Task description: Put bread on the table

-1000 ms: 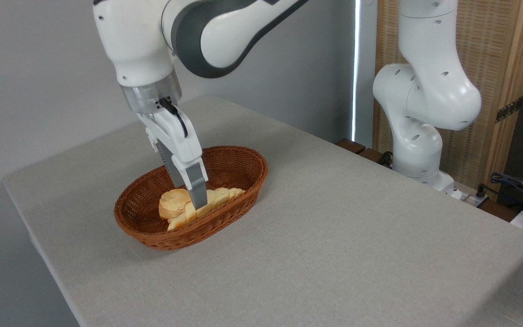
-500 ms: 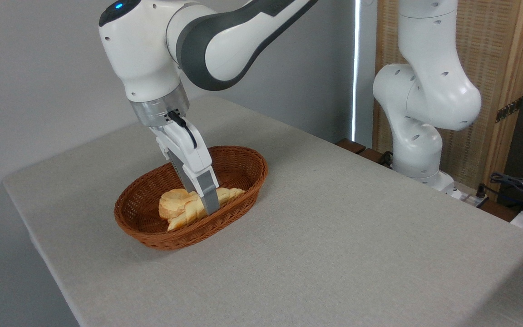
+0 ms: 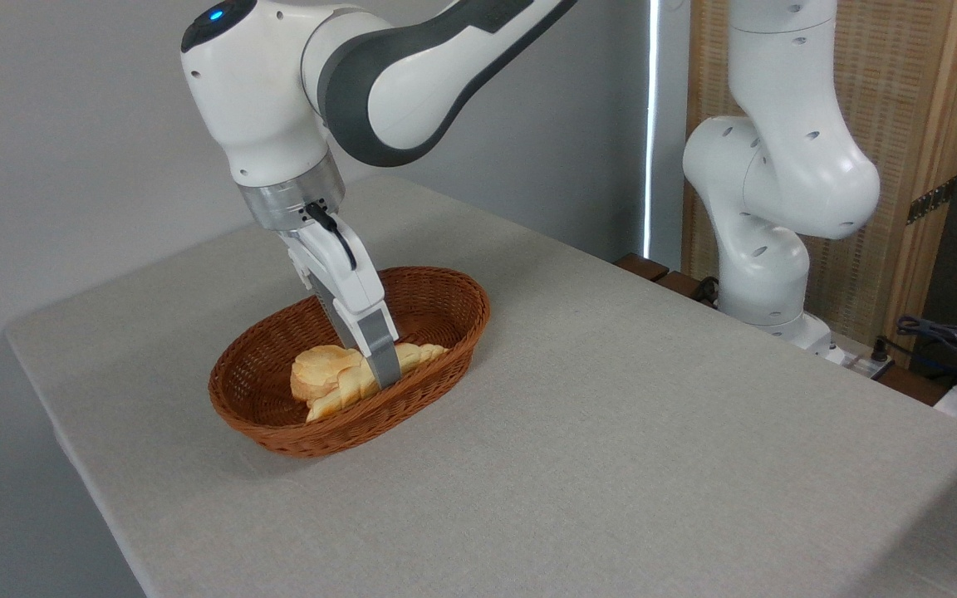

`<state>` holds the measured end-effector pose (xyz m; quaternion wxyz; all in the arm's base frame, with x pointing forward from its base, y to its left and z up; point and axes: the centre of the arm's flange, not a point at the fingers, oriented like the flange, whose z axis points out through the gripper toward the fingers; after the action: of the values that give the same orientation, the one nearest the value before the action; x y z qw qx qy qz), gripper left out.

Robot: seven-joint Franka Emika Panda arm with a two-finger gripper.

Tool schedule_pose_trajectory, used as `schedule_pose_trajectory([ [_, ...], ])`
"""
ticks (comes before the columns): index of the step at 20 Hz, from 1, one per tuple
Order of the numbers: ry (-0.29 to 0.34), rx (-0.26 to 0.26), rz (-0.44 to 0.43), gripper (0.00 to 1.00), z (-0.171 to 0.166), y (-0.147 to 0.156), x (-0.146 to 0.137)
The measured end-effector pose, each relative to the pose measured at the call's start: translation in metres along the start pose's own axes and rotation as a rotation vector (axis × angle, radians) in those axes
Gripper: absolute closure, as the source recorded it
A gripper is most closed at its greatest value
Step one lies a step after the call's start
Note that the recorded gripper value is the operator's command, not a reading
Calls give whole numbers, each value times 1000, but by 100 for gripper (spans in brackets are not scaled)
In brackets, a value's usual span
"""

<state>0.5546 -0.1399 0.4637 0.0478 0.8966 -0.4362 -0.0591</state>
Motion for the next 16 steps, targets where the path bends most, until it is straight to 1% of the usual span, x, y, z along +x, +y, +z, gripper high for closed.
schedule_pose_trajectory([
  [6,3,-2,17,0,0,9,7],
  [13,4,-11,17,0,3,10,9],
  [14,0,-14,17,6,5,10,9],
  [16,-5,-19,16,50,9,8,10],
])
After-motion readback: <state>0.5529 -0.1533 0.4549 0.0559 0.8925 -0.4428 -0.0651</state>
